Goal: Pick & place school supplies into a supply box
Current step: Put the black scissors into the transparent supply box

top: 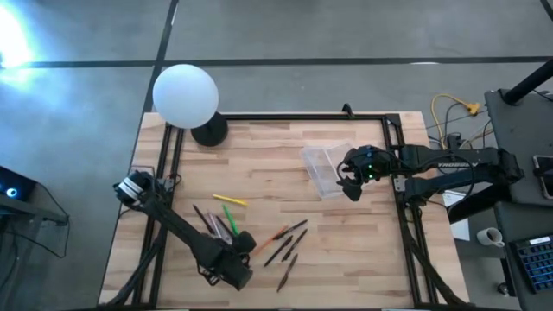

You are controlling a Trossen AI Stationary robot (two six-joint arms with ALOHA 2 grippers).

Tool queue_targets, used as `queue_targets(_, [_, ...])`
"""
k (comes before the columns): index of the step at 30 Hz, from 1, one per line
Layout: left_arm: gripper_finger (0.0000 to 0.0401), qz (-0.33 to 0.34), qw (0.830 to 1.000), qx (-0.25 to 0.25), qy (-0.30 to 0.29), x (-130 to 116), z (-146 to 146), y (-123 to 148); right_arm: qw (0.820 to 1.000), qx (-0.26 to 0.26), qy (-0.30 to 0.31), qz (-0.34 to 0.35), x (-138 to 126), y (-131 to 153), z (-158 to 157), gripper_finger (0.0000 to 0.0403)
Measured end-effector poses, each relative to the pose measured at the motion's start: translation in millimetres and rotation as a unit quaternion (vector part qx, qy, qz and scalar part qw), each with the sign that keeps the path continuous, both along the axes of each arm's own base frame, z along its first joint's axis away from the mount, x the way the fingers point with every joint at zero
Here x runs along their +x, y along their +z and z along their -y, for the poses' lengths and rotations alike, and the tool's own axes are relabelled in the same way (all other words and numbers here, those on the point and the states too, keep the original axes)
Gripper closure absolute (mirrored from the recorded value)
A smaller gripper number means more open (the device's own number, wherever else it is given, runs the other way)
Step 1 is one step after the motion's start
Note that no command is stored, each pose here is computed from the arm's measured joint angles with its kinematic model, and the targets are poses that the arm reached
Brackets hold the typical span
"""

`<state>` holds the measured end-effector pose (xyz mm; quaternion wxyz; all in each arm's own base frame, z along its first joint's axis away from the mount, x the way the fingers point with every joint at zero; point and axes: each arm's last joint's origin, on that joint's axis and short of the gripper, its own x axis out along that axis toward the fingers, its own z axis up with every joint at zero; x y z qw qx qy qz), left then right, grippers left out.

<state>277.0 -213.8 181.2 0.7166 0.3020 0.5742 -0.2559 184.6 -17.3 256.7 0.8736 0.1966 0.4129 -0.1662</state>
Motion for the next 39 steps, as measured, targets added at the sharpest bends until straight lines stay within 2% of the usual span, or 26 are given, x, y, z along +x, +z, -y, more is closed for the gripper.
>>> queue_targets(7, [0.0278, 0.001, 1.0, -0.003, 0.008, -0.8, -7.9, -14.2, 1.0, 0.006, -0.009, 0.001, 0.0, -0.3, 0.1, 0.0154])
queue_targets(21, [0.0278, 0.016, 1.0, 0.013, -0.006, 0.3, -15.4, -11.1, 1.0, 0.006, -0.01, 0.001, 0.1, -0.3, 0.1, 0.0156])
queue_targets(27, [0.0278, 0.025, 0.998, 0.032, -0.056, -1.2, -17.3, -8.5, 1.0, 0.006, -0.01, 0.001, 0.1, -0.3, 0.1, 0.0154])
queue_targets(39, [0.0278, 0.052, 0.993, 0.036, -0.104, 5.3, -24.7, -17.7, 1.0, 0.006, -0.009, 0.001, 0.1, -0.4, 0.0, 0.0159])
